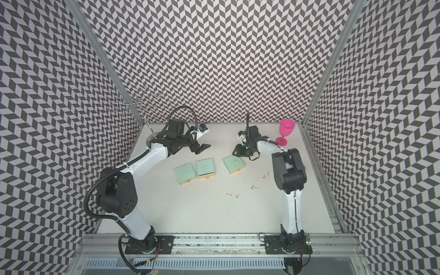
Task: Place the earrings into the drawer-style jewelry box
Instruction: Open the drawer in the jewelry box.
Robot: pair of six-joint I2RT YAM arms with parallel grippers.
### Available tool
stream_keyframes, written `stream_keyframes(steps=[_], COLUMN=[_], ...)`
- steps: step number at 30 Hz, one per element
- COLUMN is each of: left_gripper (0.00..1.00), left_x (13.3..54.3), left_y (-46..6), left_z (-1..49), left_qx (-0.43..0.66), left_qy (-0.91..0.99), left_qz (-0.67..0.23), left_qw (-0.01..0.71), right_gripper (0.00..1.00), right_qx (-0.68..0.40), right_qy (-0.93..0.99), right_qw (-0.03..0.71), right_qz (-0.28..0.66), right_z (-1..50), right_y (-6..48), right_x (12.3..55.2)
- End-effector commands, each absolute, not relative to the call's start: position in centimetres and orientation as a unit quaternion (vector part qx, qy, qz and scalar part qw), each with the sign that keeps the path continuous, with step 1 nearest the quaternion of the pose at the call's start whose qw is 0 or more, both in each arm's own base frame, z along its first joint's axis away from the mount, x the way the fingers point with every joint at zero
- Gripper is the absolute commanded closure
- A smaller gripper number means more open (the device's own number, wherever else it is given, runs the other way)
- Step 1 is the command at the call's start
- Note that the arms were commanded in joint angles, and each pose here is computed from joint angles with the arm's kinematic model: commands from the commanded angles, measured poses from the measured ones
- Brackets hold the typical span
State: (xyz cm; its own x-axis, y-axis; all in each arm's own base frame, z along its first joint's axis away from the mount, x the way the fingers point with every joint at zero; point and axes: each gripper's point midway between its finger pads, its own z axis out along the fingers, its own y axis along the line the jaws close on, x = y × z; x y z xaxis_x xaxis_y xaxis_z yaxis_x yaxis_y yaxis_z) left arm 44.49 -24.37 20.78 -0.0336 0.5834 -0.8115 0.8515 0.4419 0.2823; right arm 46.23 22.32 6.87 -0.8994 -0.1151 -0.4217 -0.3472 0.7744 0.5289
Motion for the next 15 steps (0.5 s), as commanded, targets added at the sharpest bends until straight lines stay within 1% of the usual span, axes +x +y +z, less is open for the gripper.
stream_keyframes(steps=[1,3,5,9,13,15], left_gripper=[0.14,0.18,0.23,0.23,0.24,0.28], left_x=[45.1,46.0,46.8,47.8,47.9,47.2], left_y=[-26.7,-27.4,-28.2,-29.8,-31.5,-32.1], left_z=[20.2,19.9,19.3,17.5,16.7,16.4], left_qx=[0.532,0.533,0.534,0.547,0.565,0.574], left_qy=[0.675,0.675,0.681,0.694,0.687,0.68], left_qz=[-0.153,-0.162,-0.18,-0.207,-0.224,-0.236], left_qw=[0.487,0.483,0.468,0.421,0.397,0.39], right_gripper=[0.66,0.66,0.66,0.66,0.67,0.66], right_qx=[-0.145,-0.132,-0.113,-0.088,-0.063,-0.039], right_qy=[0.916,0.928,0.935,0.937,0.928,0.923], right_qw=[0.202,0.203,0.2,0.199,0.177,0.17], right_qz=[0.313,0.281,0.269,0.273,0.322,0.344], right_z=[8.7,8.8,8.8,10.1,11.2,11.3], right_y=[22.9,21.5,20.1,18.5,18.8,19.0], right_x=[47.3,47.2,46.1,42.3,38.2,36.9])
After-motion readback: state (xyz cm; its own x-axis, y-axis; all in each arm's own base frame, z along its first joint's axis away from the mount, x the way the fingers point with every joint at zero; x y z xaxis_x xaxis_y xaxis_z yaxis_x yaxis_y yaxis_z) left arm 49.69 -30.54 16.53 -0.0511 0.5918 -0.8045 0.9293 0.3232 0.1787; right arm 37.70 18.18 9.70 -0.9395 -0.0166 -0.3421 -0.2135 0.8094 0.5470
